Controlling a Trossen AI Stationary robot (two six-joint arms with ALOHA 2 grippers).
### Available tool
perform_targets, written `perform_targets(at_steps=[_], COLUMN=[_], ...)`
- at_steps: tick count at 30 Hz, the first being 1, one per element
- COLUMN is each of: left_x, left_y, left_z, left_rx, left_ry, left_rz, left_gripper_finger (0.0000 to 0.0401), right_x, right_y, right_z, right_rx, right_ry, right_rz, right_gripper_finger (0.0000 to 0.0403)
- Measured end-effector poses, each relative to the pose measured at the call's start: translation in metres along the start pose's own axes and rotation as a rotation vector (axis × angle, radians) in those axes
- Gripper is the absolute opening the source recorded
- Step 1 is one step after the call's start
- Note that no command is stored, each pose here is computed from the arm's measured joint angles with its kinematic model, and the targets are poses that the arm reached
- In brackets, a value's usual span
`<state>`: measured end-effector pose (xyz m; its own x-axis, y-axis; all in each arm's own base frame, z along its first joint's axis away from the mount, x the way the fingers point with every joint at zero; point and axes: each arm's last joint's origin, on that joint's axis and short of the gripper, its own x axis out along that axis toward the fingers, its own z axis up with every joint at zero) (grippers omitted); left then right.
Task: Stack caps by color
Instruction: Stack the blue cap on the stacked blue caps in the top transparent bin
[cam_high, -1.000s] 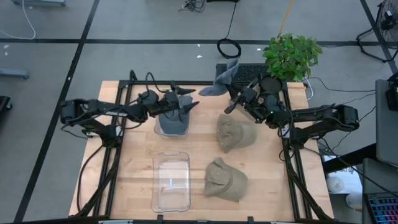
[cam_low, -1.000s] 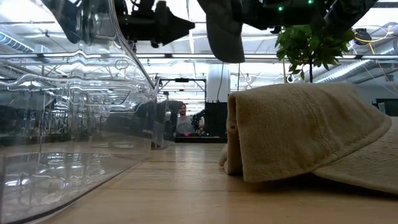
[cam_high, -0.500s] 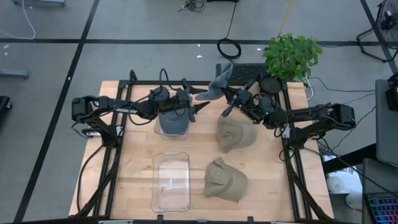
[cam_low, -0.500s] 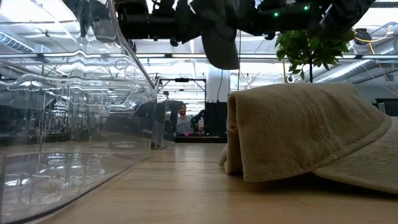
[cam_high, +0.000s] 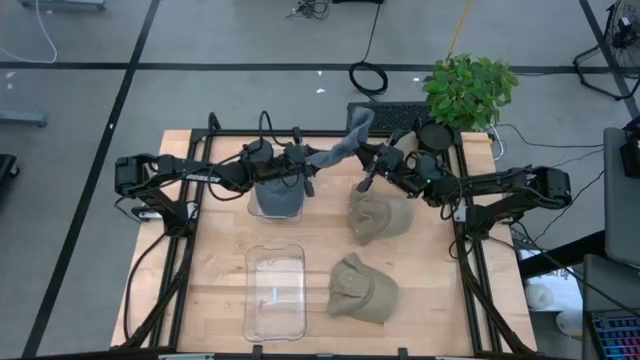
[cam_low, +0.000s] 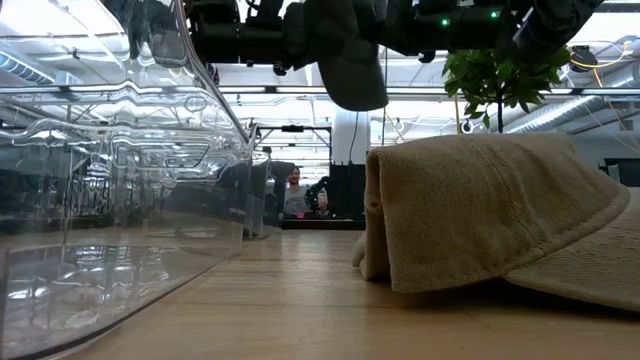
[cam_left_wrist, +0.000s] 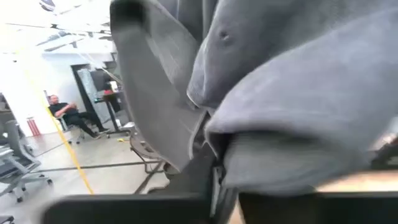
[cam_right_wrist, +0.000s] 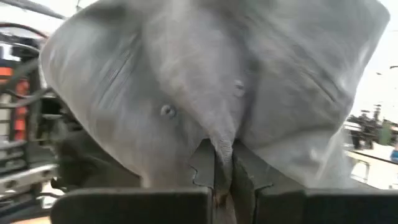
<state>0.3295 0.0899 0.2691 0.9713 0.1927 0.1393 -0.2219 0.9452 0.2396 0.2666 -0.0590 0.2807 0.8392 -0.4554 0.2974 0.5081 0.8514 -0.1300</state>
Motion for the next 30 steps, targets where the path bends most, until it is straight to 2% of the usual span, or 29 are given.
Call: perform_targets(at_steps=[2, 5, 12, 15, 18, 23, 27, 30], left_x=[-0.001, -0.008, -0.047, -0.066, -0.081, -0.092, -0.092, -0.092], left_y=[0.001, 0.005, 0.022, 0.027, 0.030, 0.029, 0.021, 0.011], left_z=[-0.001, 0.004, 0.039, 0.051, 0.058, 0.065, 0.061, 0.049], left_rx=[0.018, 0.063, 0.120, 0.107, 0.023, -0.159, -0.228, -0.242], left_ry=[0.020, 0.082, 0.286, 0.324, 0.320, 0.242, 0.214, 0.260], left_rz=[-0.015, 0.000, 0.185, 0.145, -0.010, -0.356, -0.629, -0.782], left_gripper_finger=[0.0021, 0.0022, 0.0011, 0.0010, 0.0010, 0.0010, 0.0010, 0.0010], right_x=[0.000, -0.001, -0.003, -0.003, -0.003, -0.003, -0.003, -0.003], right_y=[0.000, 0.001, -0.002, -0.003, -0.004, -0.006, -0.006, -0.006], right_z=[-0.002, -0.006, -0.012, -0.013, -0.014, -0.015, -0.016, -0.016], right_rx=[-0.006, -0.055, -0.108, -0.113, -0.112, -0.109, -0.105, -0.105], right_ry=[0.017, 0.071, 0.186, 0.197, 0.201, 0.208, 0.216, 0.215], right_rz=[0.005, -0.004, -0.126, -0.129, -0.131, -0.139, -0.139, -0.138], right_gripper_finger=[0.0027, 0.0051, 0.0094, 0.0102, 0.0106, 0.0105, 0.0107, 0.0114])
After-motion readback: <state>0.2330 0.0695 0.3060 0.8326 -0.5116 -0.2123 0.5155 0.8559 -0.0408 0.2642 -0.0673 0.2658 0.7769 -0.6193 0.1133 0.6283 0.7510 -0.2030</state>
